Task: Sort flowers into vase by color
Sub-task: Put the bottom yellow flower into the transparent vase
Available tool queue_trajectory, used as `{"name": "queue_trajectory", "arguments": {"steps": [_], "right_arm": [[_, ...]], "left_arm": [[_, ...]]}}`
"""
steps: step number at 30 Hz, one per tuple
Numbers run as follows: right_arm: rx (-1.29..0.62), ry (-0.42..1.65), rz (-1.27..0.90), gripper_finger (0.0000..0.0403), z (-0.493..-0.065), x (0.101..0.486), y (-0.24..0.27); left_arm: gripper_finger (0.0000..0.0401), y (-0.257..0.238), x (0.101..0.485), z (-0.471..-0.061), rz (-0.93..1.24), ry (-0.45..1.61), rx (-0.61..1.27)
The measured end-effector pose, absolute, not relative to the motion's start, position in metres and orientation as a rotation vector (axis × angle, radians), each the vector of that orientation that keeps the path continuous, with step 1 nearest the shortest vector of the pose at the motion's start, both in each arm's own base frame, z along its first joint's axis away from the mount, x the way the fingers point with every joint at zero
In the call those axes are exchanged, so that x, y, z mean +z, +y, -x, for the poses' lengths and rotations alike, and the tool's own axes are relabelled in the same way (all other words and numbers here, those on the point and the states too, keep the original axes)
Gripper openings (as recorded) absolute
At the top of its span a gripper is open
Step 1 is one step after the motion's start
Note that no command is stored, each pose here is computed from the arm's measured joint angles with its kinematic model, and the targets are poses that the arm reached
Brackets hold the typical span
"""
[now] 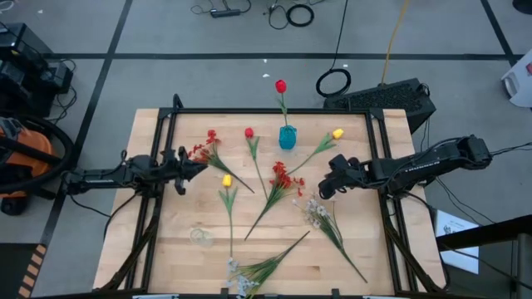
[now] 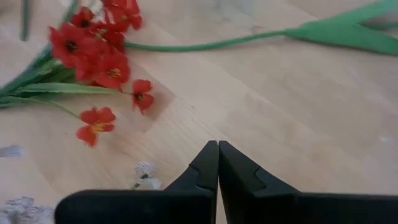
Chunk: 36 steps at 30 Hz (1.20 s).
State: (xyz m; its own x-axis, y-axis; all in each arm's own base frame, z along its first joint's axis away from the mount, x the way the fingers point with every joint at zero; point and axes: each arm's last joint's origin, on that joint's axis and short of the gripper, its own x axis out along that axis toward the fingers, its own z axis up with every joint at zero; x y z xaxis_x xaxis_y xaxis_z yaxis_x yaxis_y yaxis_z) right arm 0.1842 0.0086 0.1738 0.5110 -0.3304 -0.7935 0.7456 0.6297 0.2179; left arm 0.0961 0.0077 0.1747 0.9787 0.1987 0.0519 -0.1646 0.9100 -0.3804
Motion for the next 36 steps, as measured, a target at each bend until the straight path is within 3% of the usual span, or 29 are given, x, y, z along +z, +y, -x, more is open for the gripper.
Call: {"name": "queue_trajectory", "arguments": {"steps": [5, 13, 25, 29, 36], "right_arm": [[-0.663, 0.791, -0.55, 0.0004, -0.186, 0.175, 0.009], [-0.648, 0.802, -0.518, 0.0004, -0.186, 0.175, 0.009], [-0.616, 0.819, -0.466, 0.0004, -0.186, 0.175, 0.009], [-0.606, 0.823, -0.447, 0.0004, -0.186, 0.175, 0.009], [-0.595, 0.829, -0.424, 0.0004, -0.186, 0.175, 0.009]], "left_arm": [[0.0005, 0.008, 0.17, -0.1, 0.452, -0.058, 0.308], [0.0002, -0.001, 0.18, -0.118, 0.562, 0.077, 0.39], [0.0001, -0.04, 0.222, -0.191, 0.46, 0.343, 0.455], [0.0001, -0.049, 0.229, -0.215, 0.548, 0.531, 0.583], [0.0, -0.056, 0.219, -0.238, 0.885, 0.806, 0.784]]}}
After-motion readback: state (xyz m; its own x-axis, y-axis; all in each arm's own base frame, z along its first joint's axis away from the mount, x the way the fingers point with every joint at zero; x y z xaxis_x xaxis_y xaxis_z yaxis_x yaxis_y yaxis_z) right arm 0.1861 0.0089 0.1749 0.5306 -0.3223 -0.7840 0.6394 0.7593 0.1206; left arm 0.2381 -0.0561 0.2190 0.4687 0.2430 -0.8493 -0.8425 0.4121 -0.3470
